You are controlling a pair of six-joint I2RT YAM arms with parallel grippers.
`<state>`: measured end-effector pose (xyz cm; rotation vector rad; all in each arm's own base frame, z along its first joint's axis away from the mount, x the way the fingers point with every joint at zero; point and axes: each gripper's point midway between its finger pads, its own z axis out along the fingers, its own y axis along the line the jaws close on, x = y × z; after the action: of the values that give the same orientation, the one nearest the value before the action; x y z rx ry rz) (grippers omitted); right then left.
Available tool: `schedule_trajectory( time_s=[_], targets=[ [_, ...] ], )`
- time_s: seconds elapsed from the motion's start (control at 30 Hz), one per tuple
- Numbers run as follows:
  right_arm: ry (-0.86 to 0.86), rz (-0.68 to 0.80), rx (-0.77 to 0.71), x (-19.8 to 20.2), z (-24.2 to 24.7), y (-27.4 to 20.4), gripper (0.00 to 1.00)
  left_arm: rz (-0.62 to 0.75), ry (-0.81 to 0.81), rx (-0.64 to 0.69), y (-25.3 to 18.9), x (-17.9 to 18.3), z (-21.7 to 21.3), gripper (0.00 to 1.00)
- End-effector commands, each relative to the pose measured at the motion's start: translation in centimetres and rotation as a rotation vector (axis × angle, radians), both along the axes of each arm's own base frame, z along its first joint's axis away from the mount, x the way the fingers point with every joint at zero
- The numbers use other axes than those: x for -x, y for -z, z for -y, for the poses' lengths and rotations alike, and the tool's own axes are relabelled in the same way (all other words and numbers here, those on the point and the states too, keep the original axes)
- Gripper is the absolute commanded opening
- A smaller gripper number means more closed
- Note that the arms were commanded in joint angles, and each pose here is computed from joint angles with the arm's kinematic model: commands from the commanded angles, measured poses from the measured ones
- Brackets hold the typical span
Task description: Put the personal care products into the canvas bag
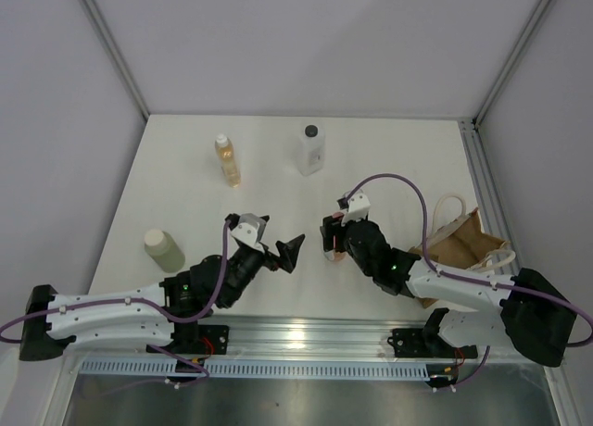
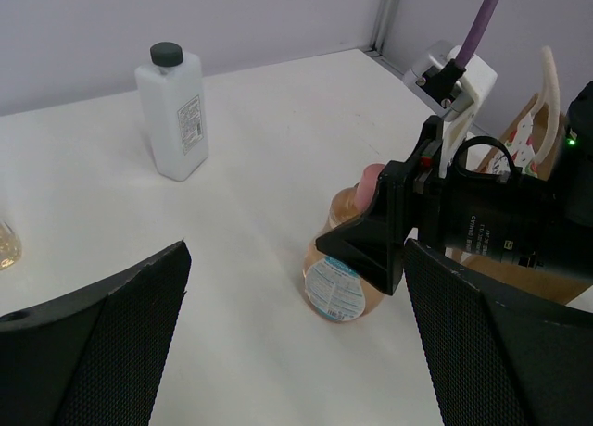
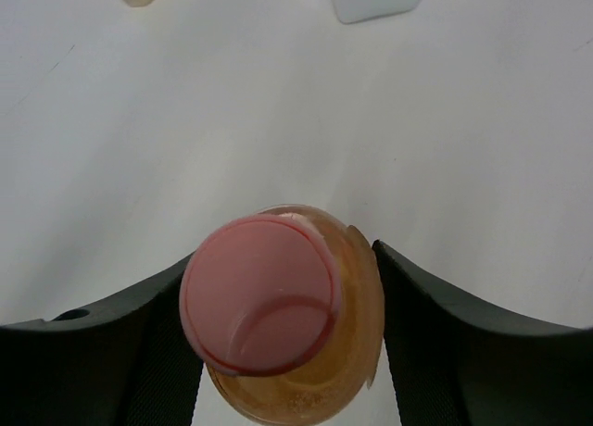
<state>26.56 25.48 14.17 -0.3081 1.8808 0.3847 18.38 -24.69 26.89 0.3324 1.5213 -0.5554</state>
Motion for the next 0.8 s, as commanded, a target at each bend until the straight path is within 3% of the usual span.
schedule_trajectory(
  time_s=[0.0, 0.13, 0.37, 0.47, 0.5, 0.57, 0.63, 0.77],
  targets=[
    [-0.038, 0.045, -0.059, -0.2, -1.4, -1.1, 0.70, 0.014, -0.020, 0.054, -1.5, -0.3, -0.1, 0.99],
    [-0.046, 0.046, -0.061, -0.1, -1.5, -0.6, 0.75, 0.016, -0.025, 0.046, -1.4, -0.4, -0.1, 0.99],
    [-0.035, 0.039, -0.031, -0.3, -1.4, 0.4, 0.74, 0.017, -0.028, 0.051, -1.5, -0.4, -0.1, 0.99],
    [-0.029, 0.036, -0.010, -0.5, -1.3, 0.8, 0.57, 0.018, -0.029, 0.055, -1.6, -0.4, -0.2, 0.99],
    [-0.020, 0.039, -0.010, -0.7, -1.3, 0.6, 0.38, 0.018, -0.029, 0.052, -1.6, -0.4, -0.2, 0.99],
    [-0.017, 0.042, -0.012, -0.6, -1.3, 0.2, 0.25, 0.019, -0.032, 0.054, -1.7, -0.4, -0.3, 0.99],
    [0.007, 0.054, -0.008, -0.5, -0.9, -0.8, 0.00, 0.019, -0.036, 0.053, -1.6, -0.5, -0.4, 0.99],
    [0.082, 0.093, -0.028, -0.5, 0.9, -5.7, 0.00, 0.020, -0.028, 0.064, -1.8, -0.3, -0.4, 0.99]
  ],
)
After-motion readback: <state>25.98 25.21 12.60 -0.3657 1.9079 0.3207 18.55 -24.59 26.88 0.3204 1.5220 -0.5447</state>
